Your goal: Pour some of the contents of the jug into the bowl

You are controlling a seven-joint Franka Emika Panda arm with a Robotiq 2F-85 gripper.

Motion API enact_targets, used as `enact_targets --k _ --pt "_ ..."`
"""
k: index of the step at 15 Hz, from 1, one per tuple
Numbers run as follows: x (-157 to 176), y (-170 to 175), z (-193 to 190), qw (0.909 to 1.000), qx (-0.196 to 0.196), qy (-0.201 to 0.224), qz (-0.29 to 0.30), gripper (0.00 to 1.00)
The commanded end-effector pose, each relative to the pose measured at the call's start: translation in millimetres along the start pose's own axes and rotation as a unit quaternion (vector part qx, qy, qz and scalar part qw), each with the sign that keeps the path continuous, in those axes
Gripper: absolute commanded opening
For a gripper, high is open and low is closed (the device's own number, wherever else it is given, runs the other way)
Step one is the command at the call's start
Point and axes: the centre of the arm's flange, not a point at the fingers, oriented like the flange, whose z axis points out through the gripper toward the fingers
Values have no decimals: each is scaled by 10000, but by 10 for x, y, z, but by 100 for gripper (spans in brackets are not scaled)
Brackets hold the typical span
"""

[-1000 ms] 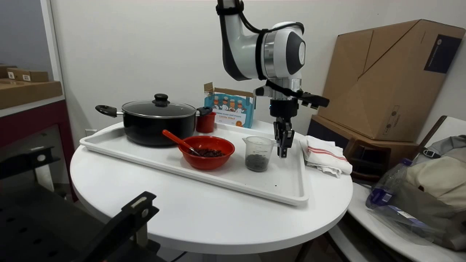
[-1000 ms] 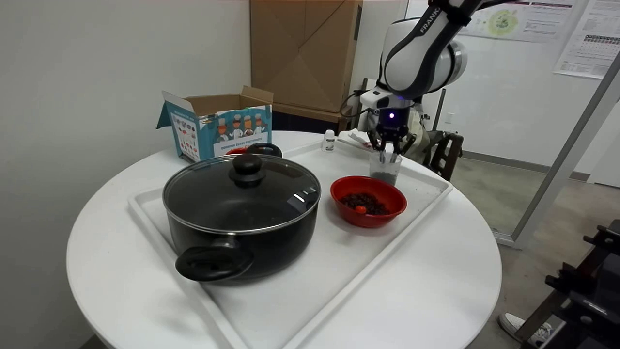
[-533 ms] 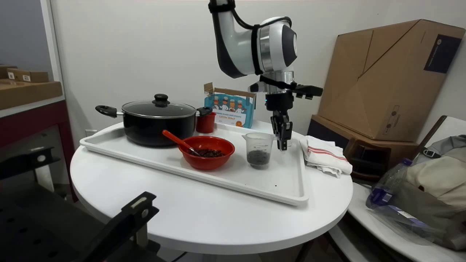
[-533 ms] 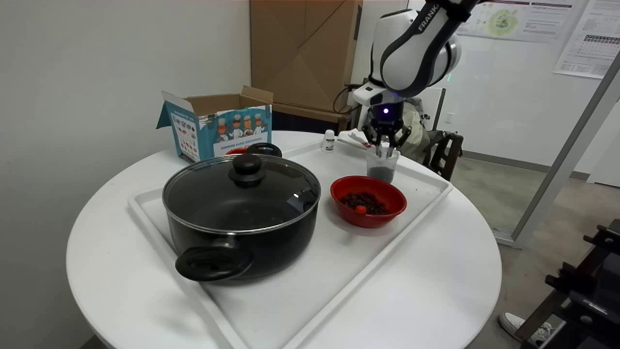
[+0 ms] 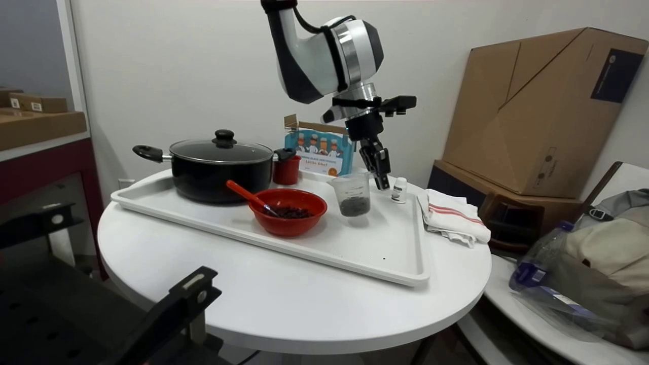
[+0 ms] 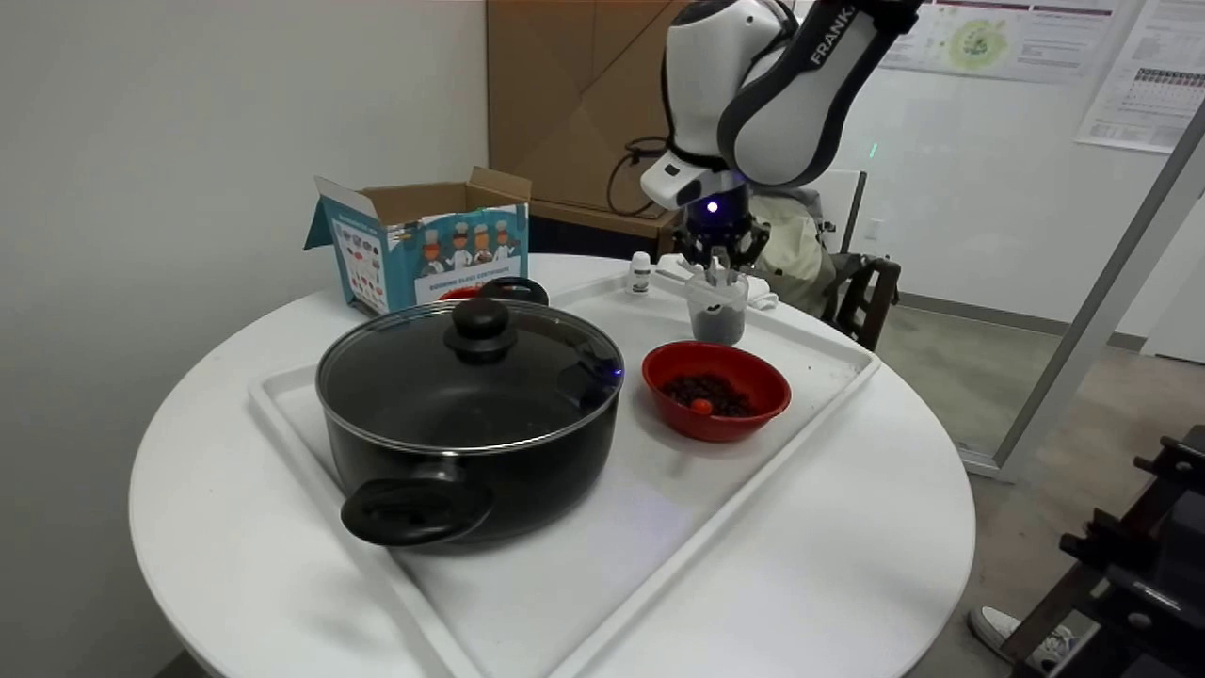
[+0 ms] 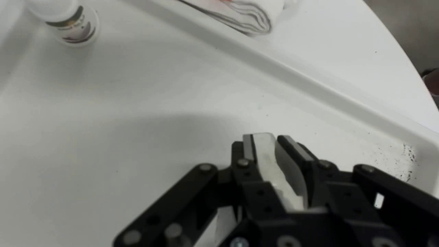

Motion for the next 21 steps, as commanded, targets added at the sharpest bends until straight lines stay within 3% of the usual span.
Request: enact_targets --k 1,6,14,21 --pt "309 42 -289 9988 129 -453 -143 6" --pt "545 143 -608 9921 274 -1213 -134 6" --pt "1000 125 -927 9648 518 -2577 -99 6" --pt "1461 66 -1005 9398 184 -3412 -24 6"
